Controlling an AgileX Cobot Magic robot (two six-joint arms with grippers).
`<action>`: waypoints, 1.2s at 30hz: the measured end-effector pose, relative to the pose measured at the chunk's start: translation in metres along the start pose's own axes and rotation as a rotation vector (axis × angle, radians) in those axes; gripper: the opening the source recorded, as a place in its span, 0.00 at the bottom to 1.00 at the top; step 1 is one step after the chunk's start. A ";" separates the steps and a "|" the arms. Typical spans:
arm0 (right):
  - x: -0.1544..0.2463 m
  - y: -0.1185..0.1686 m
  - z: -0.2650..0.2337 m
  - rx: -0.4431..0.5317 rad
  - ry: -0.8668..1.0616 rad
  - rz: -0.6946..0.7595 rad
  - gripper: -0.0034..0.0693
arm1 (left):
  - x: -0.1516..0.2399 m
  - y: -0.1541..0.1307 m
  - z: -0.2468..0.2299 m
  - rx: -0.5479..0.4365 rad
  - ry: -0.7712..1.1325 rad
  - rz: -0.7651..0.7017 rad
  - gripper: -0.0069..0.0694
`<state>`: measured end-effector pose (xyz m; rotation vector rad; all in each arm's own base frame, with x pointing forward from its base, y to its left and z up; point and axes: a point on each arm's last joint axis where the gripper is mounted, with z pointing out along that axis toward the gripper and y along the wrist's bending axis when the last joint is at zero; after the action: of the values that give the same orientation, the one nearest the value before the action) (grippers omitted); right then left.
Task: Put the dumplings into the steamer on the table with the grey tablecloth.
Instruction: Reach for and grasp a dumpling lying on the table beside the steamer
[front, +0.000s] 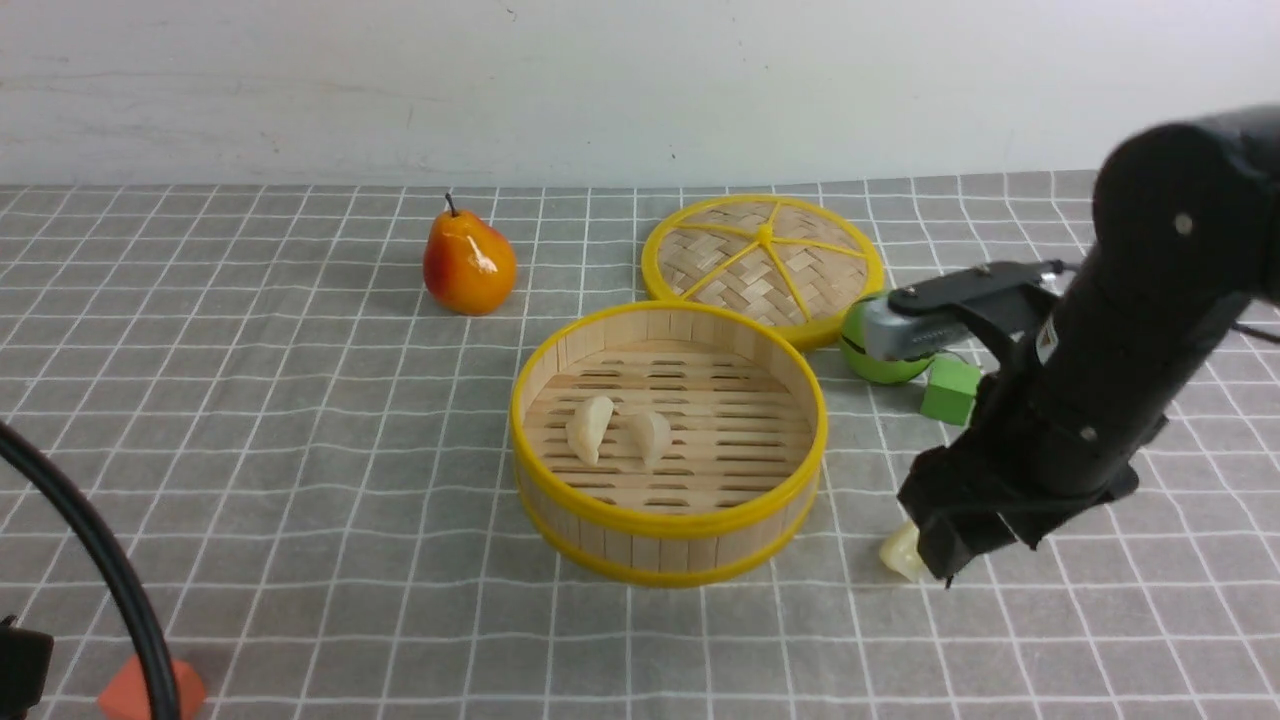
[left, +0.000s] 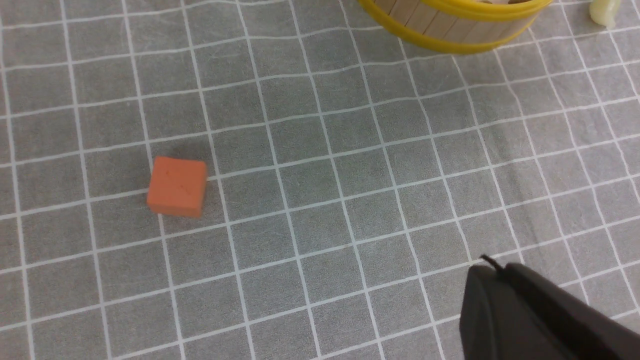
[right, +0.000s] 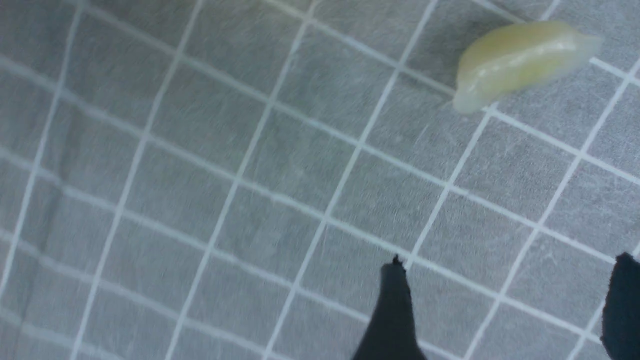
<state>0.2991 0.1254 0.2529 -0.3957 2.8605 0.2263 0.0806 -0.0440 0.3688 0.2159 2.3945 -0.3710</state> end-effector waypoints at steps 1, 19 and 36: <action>0.001 -0.001 0.002 0.001 0.006 0.011 0.76 | 0.000 0.000 0.000 0.001 0.000 0.000 0.09; -0.026 -0.025 0.099 0.050 -0.142 0.320 0.80 | 0.003 -0.004 0.000 0.041 0.034 0.000 0.11; -0.021 -0.028 0.099 0.088 -0.082 0.253 0.45 | 0.005 -0.003 0.000 0.034 0.053 0.001 0.12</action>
<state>0.3480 0.1227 0.1600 -0.0067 2.8219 0.1572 0.0761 -0.0467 0.3663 0.2457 2.4417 -0.4107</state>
